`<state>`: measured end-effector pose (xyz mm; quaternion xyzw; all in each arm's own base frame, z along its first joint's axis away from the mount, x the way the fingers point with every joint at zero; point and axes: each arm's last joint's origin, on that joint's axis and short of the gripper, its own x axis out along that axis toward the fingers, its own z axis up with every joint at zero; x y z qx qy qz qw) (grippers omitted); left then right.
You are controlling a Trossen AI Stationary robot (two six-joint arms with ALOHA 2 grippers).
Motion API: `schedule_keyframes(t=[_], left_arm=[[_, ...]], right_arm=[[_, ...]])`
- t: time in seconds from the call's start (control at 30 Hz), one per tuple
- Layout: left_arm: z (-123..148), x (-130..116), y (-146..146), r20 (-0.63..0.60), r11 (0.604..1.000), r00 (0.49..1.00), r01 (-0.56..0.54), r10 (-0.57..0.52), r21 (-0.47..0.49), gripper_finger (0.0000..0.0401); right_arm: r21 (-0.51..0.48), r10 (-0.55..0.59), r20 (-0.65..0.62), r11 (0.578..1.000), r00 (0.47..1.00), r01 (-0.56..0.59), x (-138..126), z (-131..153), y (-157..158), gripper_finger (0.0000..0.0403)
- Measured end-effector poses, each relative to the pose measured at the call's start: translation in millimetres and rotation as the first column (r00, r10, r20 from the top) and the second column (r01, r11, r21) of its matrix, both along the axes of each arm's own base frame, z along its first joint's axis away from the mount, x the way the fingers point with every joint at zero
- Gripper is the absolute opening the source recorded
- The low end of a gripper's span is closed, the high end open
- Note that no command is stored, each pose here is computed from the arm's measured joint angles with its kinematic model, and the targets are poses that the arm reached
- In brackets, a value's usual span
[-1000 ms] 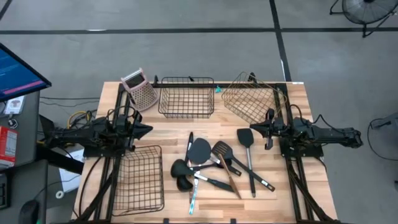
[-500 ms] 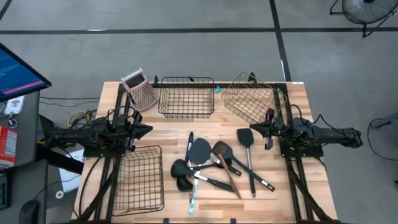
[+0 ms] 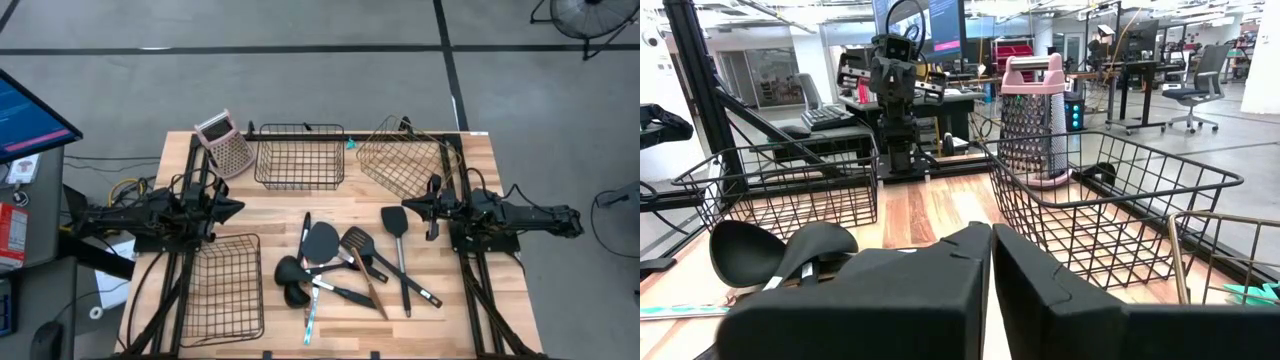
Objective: Pick & Place Kitchen Items
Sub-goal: Put the black spatula into the brown wire basket
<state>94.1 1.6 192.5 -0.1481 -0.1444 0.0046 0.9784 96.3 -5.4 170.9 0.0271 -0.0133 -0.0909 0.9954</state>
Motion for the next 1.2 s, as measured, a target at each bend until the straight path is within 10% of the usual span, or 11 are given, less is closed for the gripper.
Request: schedule_keyframes(t=[0.53,0.87,1.07,1.2], left_arm=[[13.1,-5.0,0.9,0.165,0.973,0.986,0.067,-0.031,-0.219,0.0008],[51.7,-18.3,2.8,0.440,0.926,0.898,0.169,-0.004,-0.337,0.0008],[118.2,-7.9,1.2,0.437,0.930,0.898,0.205,-0.055,-0.304,0.0004],[155.1,17.2,-0.7,0.289,0.913,0.949,0.228,-0.130,-0.338,0.0001]], right_arm=[[0.131,0.008,0.108,0.991,0.994,-0.022,-0.3,7.6,0.8,0.0017],[0.211,0.004,0.509,0.969,0.861,-0.129,-18.6,66.4,0.6,0.0030],[0.274,-0.082,0.225,0.962,0.971,0.018,-22.7,118.4,-1.8,0.0051],[0.473,-0.077,-0.052,0.876,0.996,0.092,-19.2,150.9,-1.3,0.0039]])
